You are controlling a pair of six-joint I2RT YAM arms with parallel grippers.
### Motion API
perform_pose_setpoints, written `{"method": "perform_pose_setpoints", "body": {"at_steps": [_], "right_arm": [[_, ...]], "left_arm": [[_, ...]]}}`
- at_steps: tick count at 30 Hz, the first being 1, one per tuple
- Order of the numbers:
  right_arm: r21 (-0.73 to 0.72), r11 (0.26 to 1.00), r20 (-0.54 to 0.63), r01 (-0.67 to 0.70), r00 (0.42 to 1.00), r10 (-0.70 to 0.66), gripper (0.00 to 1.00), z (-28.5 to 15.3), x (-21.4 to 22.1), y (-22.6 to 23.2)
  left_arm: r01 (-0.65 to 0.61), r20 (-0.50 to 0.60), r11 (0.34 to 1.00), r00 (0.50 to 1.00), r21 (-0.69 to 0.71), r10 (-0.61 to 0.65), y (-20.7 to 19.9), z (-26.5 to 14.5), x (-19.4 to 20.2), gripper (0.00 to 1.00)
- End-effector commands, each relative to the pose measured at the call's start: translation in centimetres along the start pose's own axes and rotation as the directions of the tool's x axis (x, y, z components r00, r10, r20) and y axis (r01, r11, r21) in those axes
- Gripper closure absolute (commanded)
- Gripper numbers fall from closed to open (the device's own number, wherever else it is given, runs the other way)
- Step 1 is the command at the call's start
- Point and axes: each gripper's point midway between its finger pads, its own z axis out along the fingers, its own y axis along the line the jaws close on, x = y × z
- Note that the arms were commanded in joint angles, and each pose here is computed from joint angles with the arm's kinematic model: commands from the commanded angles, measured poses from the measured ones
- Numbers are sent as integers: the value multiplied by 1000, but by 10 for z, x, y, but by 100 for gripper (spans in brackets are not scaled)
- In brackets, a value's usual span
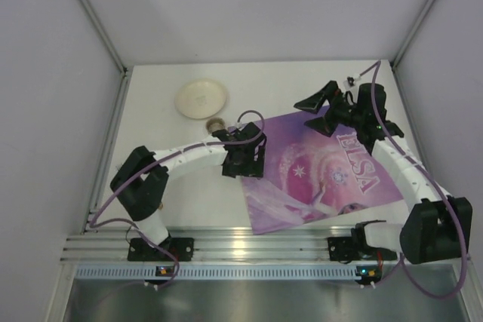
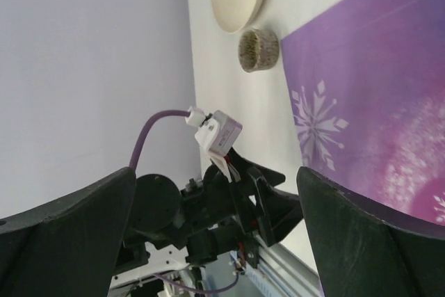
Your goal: Set the dinner table for one person
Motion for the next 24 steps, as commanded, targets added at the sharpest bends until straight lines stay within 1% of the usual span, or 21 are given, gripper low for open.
{"method": "perform_pose_setpoints", "body": {"at_steps": [1, 2, 3, 6, 7, 10, 11, 14, 17, 18, 20, 22, 23, 24], "right_arm": [[67, 997, -31, 26, 999, -24, 0, -16, 15, -21], [73, 997, -30, 27, 999, -25, 0, -18, 16, -22], [78, 997, -33, 21, 999, -18, 0, -21, 20, -24], [80, 997, -38, 11, 999, -8, 0, -25, 25, -26], [76, 997, -42, 14, 999, -11, 0, -26, 27, -25], [80, 997, -48, 22, 999, -19, 0, -28, 29, -26], [83, 996, -48, 23, 999, -19, 0, -28, 29, -26], [83, 996, -53, 27, 998, -23, 0, -27, 29, -27], [88, 996, -59, 31, 998, -25, 0, -24, 29, -28], [89, 996, -62, 31, 998, -25, 0, -23, 29, -28], [94, 995, -62, 28, 998, -23, 0, -22, 28, -29], [97, 995, -63, 33, 998, -27, 0, -21, 27, -30], [100, 994, -62, 33, 998, -27, 0, -20, 27, -31], [102, 994, -62, 36, 998, -30, 0, -20, 26, -32]], "left_arm": [[25, 53, 999, 998, 19, -26, -23, 7, -22, 16], [25, 48, 1000, 999, 18, -26, -25, 11, -22, 17], [24, 34, 1000, 999, 8, -24, -27, 19, -22, 23], [26, 22, 1000, 999, 4, -26, -32, 28, -23, 32], [24, 3, 1000, 1000, -16, -24, -29, 35, -19, 37], [25, -26, 998, 999, -58, -27, -23, 45, -13, 46], [25, -39, 997, 999, -73, -28, -20, 47, -10, 54], [24, -58, 995, 998, -101, -30, -14, 52, -3, 65], [14, -71, 987, 997, -159, -26, 3, 54, 5, 72], [11, -73, 985, 997, -174, -24, 7, 53, 7, 77], [7, -72, 975, 997, -222, -23, 21, 50, 11, 83], [17, -69, 965, 997, -261, -37, 38, 45, 19, 93], [24, -86, 958, 995, -286, -51, 52, 46, 29, 97], [42, -75, 958, 995, -282, -66, 56, 42, 30, 100]]}}
